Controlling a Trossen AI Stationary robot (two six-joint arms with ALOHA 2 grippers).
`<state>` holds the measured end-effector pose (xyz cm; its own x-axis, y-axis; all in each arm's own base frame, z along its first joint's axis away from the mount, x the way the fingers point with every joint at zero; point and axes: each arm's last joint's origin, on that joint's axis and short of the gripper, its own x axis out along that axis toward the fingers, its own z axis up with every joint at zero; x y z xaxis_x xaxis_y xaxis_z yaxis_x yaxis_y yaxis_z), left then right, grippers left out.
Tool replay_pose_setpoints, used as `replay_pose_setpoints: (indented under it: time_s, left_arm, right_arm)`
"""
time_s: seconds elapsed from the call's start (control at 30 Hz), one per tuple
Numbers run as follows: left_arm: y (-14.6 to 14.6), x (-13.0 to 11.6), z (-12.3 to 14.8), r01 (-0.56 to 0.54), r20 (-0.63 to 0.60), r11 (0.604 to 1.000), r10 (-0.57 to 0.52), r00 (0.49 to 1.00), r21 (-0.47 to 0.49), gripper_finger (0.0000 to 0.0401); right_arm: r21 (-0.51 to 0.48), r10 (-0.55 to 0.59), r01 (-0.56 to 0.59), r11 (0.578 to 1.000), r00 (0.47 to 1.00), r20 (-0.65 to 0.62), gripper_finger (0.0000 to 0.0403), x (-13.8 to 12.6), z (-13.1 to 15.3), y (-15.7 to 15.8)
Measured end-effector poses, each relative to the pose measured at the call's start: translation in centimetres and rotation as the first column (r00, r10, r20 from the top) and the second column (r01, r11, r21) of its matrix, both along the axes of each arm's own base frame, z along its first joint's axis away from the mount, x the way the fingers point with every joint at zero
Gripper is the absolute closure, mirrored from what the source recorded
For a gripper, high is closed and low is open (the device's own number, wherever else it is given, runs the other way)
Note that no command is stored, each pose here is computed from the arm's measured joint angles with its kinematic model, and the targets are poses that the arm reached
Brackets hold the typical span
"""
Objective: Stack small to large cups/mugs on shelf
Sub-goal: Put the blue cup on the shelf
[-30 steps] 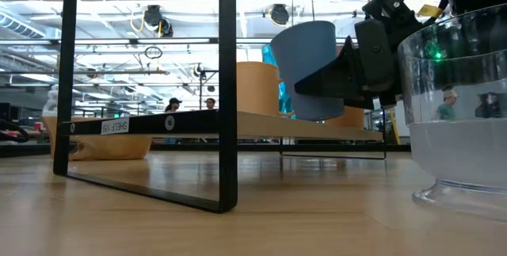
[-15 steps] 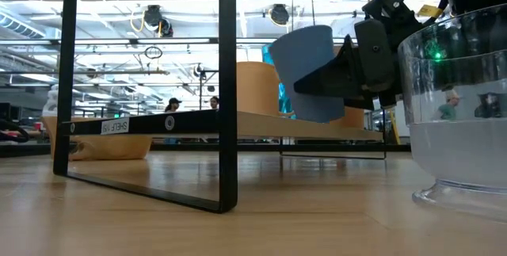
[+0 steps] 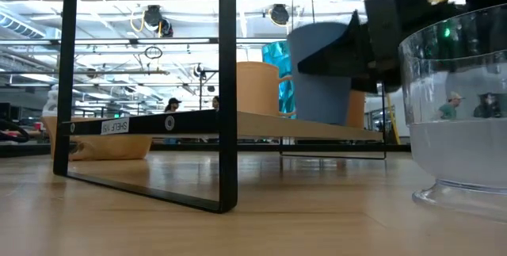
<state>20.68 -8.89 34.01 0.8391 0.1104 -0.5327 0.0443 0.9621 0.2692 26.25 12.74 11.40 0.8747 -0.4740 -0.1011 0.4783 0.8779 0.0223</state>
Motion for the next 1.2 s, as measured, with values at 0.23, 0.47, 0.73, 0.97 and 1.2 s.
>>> replay_pose_setpoints:
  time_s: [0.23,0.47,0.73,0.97,1.2]
  left_arm:
    - [0.0,0.0,0.0,0.000,-0.001,1.000,0.000,1.000,0.001,0.0194]
    - [0.0,0.0,0.0,0.000,-0.001,1.000,0.000,1.000,0.000,0.0194]
    - [0.0,0.0,0.0,0.000,0.000,1.000,0.000,1.000,0.001,0.0194]
    - [0.0,0.0,0.0,0.000,0.000,1.000,0.000,1.000,0.000,0.0194]
    - [0.0,0.0,0.0,0.000,0.000,1.000,0.000,1.000,-0.001,0.0194]
  right_arm:
    - [-0.030,0.001,-0.001,1.000,1.000,0.018,0.0046,-0.5,2.1,0.3]
    - [-0.016,0.005,-0.006,1.000,1.000,-0.024,0.0046,-0.4,1.9,-0.2]
    - [-0.001,0.003,-0.003,1.000,0.999,-0.046,0.0046,-0.4,1.5,-0.3]
    - [0.032,0.033,-0.031,0.999,0.997,-0.075,0.0046,-0.1,1.1,-1.0]
    - [0.019,0.037,-0.036,0.999,0.996,-0.076,0.0046,0.0,1.1,-1.1]
